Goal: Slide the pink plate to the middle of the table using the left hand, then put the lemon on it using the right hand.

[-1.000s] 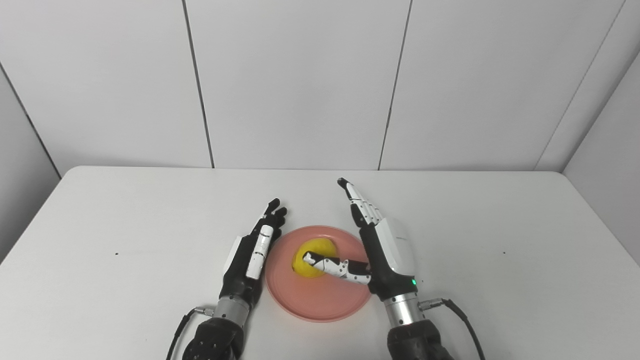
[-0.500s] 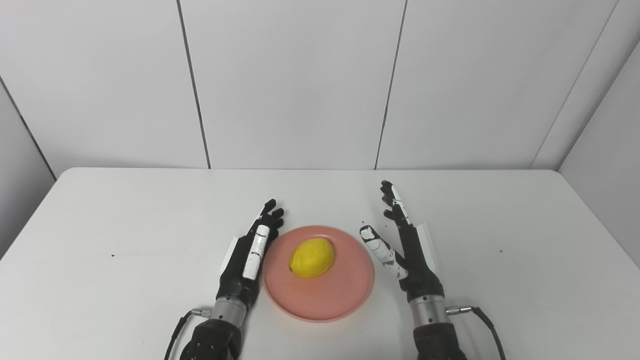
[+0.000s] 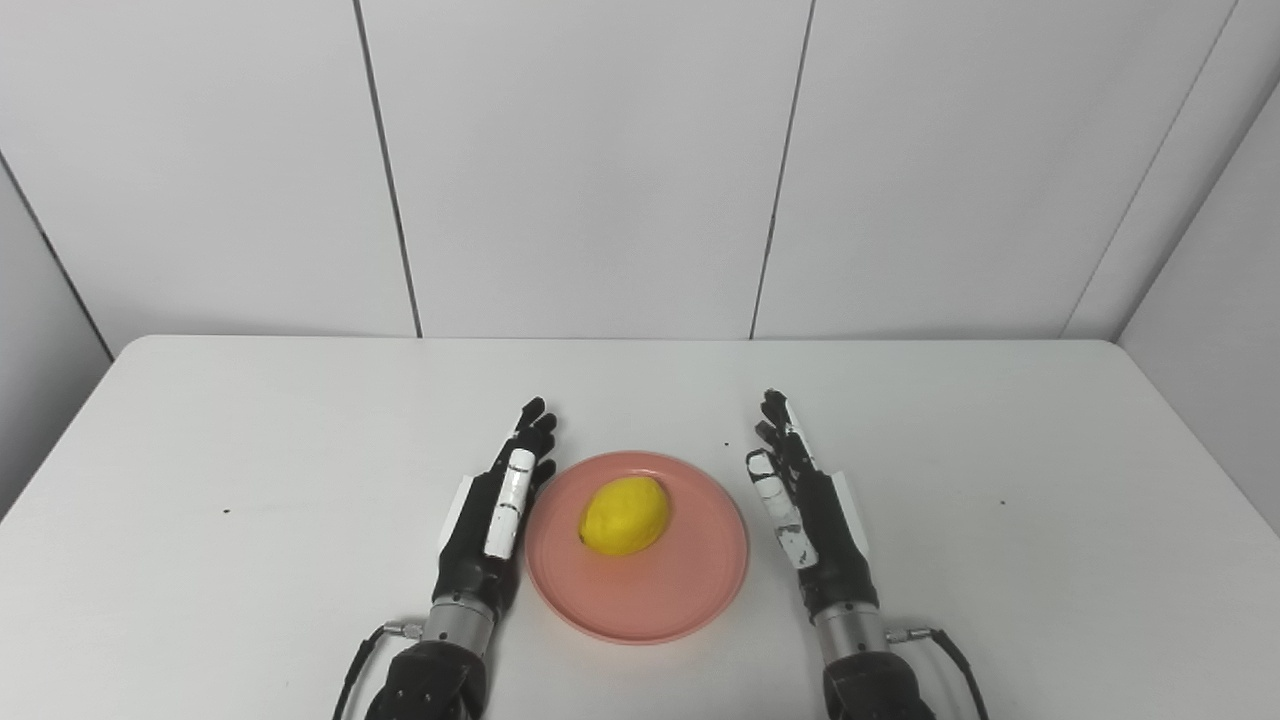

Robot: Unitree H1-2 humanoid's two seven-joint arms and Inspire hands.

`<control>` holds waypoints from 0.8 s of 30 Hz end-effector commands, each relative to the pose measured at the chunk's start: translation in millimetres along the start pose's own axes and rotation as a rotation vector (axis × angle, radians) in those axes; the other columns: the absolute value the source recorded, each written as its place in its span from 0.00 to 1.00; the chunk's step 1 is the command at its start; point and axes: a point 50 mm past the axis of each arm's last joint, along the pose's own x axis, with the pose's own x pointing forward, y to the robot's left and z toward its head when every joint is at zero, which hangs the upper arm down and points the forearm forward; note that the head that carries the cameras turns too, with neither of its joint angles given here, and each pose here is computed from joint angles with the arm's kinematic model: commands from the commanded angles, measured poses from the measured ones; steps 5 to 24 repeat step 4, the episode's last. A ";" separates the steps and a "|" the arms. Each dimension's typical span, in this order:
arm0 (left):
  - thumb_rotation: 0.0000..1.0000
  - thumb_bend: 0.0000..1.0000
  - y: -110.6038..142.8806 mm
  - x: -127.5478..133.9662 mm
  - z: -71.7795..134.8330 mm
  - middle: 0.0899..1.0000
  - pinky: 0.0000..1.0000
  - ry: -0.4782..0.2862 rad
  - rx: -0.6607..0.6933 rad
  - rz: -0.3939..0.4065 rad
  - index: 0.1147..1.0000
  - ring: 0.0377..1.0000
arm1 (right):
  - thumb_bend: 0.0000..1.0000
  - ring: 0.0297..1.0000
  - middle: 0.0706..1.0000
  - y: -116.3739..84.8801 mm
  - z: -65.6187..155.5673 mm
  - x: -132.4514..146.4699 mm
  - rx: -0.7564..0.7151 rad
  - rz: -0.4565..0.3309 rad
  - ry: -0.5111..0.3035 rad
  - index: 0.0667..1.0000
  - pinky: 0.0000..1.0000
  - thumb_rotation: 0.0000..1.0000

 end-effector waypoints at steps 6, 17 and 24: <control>1.00 0.60 3.9 3.2 7.0 0.98 1.00 -0.052 0.014 0.030 0.96 0.99 | 0.70 0.93 0.95 2.7 14.6 10.8 0.073 -0.001 -0.085 0.94 0.94 1.00; 1.00 0.60 3.9 3.2 7.0 0.98 1.00 -0.052 0.014 0.030 0.96 0.99 | 0.70 0.93 0.95 2.7 14.6 10.8 0.073 -0.001 -0.085 0.94 0.94 1.00; 1.00 0.60 3.9 3.2 7.0 0.98 1.00 -0.052 0.014 0.030 0.96 0.99 | 0.70 0.93 0.95 2.7 14.6 10.8 0.073 -0.001 -0.085 0.94 0.94 1.00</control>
